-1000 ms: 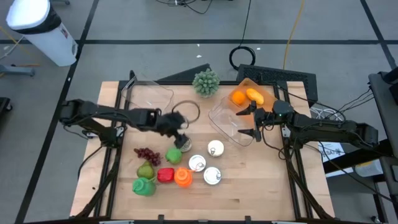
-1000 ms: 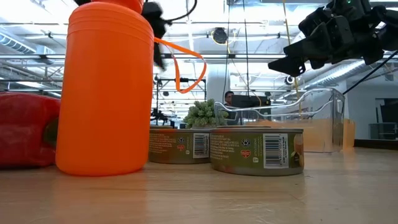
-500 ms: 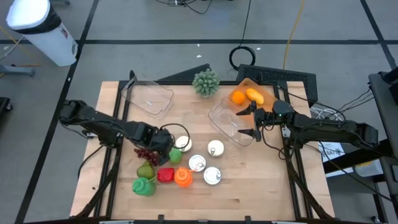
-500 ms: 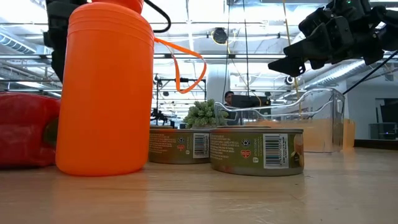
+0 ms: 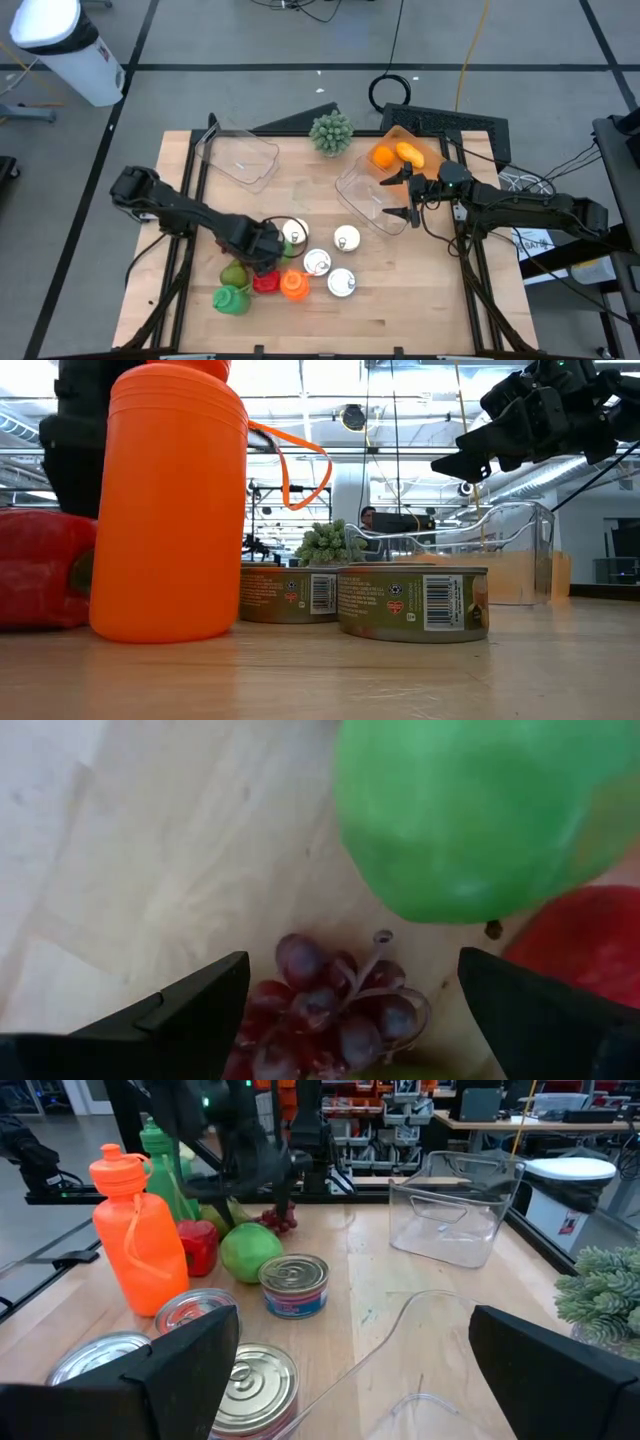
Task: Pick & Place Food Item
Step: Put the red grapes into the orange bin
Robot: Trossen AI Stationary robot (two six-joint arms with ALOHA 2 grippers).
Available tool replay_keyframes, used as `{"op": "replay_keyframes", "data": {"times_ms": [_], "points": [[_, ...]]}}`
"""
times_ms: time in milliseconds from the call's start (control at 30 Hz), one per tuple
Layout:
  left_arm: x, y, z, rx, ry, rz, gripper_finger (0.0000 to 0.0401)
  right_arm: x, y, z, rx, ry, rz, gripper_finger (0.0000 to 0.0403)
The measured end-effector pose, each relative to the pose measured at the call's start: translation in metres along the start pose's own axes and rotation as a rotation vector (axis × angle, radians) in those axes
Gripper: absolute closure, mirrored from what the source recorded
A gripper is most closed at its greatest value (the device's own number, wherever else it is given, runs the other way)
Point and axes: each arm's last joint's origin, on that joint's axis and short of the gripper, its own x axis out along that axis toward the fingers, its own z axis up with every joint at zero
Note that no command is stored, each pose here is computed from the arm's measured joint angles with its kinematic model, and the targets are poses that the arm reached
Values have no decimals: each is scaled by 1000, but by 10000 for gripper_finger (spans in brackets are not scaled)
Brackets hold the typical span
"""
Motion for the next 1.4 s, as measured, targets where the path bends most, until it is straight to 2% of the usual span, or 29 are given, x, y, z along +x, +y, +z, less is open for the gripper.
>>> {"op": "replay_keyframes", "data": {"times_ms": [167,300,400,633,800,1000,1167,1400], "points": [[17,-6,1,9,104,7,34,0,0,0,0,0,0,26],[26,-8,2,29,136,26,37,0,0,0,0,0,0,26],[27,-8,3,27,141,31,62,0,0,0,0,0,0,26],[27,-7,3,57,138,30,196,0,0,0,0,0,-1,26],[28,-3,9,9,135,32,290,0,0,0,0,0,-1,26],[27,5,17,0,178,-13,386,0,0,0,1,0,-1,26],[14,12,23,-25,126,-20,377,0,0,0,1,0,-1,26],[-38,26,23,-45,-88,21,391,0,0,0,1,1,-5,26]]}}
